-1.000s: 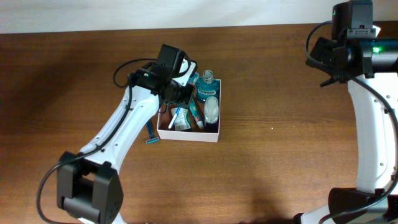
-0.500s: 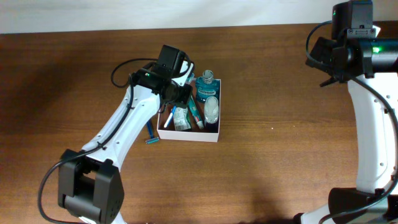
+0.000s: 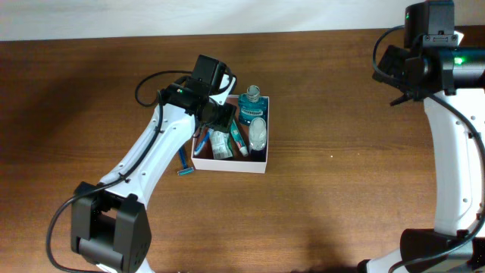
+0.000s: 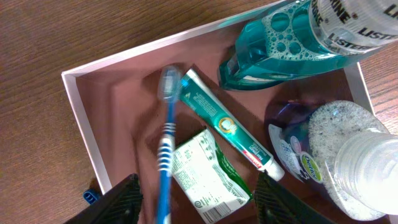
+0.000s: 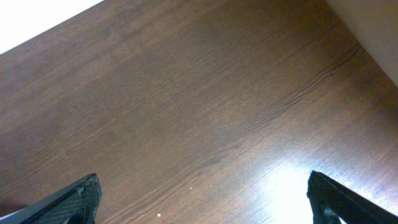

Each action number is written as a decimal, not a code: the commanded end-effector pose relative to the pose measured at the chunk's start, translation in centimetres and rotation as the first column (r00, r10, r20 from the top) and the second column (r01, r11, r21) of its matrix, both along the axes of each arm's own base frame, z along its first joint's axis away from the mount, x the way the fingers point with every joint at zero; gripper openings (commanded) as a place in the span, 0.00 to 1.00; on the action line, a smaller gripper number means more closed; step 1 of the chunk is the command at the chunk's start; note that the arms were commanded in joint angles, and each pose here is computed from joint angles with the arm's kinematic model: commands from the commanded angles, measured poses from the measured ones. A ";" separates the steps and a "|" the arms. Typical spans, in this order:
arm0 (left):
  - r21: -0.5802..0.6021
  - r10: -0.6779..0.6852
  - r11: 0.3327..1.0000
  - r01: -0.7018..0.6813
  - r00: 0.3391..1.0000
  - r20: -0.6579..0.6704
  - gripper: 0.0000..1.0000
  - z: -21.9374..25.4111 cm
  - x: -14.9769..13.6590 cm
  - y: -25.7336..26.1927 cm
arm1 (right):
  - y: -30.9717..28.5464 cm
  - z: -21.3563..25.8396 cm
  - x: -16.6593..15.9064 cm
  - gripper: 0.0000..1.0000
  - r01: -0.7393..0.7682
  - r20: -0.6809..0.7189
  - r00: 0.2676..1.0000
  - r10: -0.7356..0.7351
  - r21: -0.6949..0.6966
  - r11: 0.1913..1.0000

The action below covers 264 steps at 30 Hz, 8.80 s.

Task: Pack container
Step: 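Lift the toothbrush with the left gripper and lower it into the box's left side, then move the left gripper to the blue razor and grasp its handle, then lift the razor with the left gripper and carry it over the box, then lower the razor into the box beside the toothbrush and release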

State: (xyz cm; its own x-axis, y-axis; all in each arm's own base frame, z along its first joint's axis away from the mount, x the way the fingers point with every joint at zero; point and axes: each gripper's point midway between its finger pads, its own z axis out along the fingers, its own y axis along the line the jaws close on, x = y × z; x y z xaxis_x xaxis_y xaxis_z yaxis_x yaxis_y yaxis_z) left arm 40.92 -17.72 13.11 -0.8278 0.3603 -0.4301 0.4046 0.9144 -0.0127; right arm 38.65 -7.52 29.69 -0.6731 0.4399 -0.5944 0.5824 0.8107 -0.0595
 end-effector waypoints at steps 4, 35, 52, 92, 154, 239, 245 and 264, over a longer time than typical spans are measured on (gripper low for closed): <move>0.005 0.002 1.000 -0.002 1.000 0.014 0.60 0.5 0.4 0.3 | -0.2 0.0 0.1 0.99 0.007 -0.001 1.000 -0.007 -0.002 1.000; -0.092 0.712 0.647 -0.757 0.643 -0.282 0.49 -7.2 -4.2 12.6 | -0.2 0.0 0.1 0.99 0.007 0.000 1.000 -0.007 -0.002 1.000; -0.001 0.674 0.705 -0.709 0.671 -0.310 0.48 -14.4 -4.5 12.8 | -0.2 0.0 0.1 0.99 0.007 -0.001 1.000 -0.007 -0.002 1.000; -0.342 0.367 0.889 -0.303 0.920 0.138 0.01 7.3 -0.2 2.4 | -0.2 0.0 0.1 0.99 0.007 -0.001 1.000 -0.007 -0.002 1.000; -0.126 0.417 0.901 -0.416 0.909 -0.023 0.01 -1.3 -0.2 2.1 | -0.2 0.0 0.1 0.99 0.007 -0.001 1.000 -0.007 -0.002 1.000; -0.099 0.595 0.803 -0.587 0.782 0.186 0.10 -9.3 6.4 1.7 | -0.2 0.0 0.1 0.99 0.007 -0.001 1.000 -0.007 -0.002 1.000; -0.099 0.556 0.830 -0.548 0.802 0.218 0.06 -7.3 6.7 1.6 | -0.2 0.0 0.1 0.99 0.007 0.000 1.000 -0.007 -0.002 1.000; -0.104 0.482 0.872 -0.478 0.876 0.020 0.39 -2.4 0.4 1.0 | -0.2 0.0 0.1 0.99 0.007 -0.001 1.000 -0.007 -0.002 1.000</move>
